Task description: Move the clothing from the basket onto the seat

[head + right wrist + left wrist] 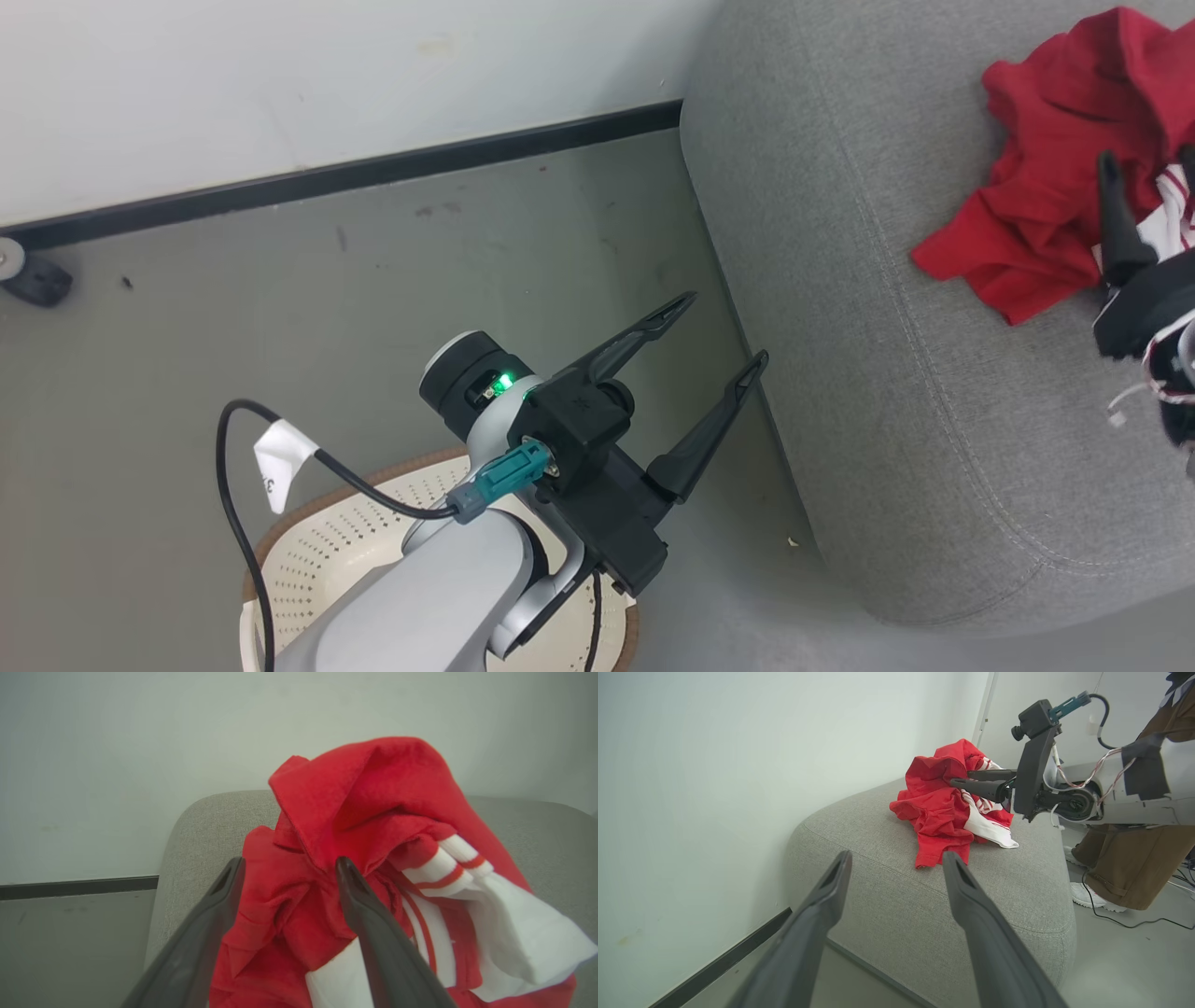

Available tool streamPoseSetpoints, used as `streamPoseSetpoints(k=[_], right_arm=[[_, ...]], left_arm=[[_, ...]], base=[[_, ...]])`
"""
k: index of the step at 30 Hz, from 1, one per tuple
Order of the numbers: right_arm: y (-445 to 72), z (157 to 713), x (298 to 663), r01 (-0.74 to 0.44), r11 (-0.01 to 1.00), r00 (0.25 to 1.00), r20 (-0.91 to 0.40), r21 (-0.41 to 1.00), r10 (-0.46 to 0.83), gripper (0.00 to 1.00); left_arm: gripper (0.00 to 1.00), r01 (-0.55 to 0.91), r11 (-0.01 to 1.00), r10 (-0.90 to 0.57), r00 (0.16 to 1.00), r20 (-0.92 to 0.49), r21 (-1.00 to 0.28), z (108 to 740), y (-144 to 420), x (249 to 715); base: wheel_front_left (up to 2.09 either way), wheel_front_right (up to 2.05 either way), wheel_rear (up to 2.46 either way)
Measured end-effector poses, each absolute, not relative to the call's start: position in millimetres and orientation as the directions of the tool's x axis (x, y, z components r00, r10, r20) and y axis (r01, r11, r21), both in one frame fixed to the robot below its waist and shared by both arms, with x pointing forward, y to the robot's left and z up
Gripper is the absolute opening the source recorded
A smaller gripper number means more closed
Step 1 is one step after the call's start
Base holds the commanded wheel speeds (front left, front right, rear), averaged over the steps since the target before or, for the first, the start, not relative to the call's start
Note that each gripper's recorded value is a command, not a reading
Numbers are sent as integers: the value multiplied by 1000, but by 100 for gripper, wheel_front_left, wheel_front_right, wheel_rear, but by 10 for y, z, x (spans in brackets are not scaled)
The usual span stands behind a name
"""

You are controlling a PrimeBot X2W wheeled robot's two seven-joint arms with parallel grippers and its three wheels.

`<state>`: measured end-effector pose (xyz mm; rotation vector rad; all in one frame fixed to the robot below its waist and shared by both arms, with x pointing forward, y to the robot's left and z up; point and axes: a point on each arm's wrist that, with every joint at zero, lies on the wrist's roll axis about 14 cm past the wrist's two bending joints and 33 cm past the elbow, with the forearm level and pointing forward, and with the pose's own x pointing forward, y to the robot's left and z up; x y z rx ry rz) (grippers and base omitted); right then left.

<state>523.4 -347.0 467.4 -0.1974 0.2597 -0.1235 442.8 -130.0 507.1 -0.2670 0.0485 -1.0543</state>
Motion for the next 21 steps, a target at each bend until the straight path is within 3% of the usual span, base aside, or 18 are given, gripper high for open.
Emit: streamPoseSetpoints(k=[11,21], right_arm=[[-3224,4547,4875,31,983,964,-255,-180,-78,100],[-2987,4915,4814,-14,981,990,-138,-191,-13,100]], left_arm=[[100,840,485,-847,521,108,-243,5174,-1253,4346],[100,781,570,-785,609,112,-256,5234,-1041,4385]], base=[[0,0,0],[0,0,0]])
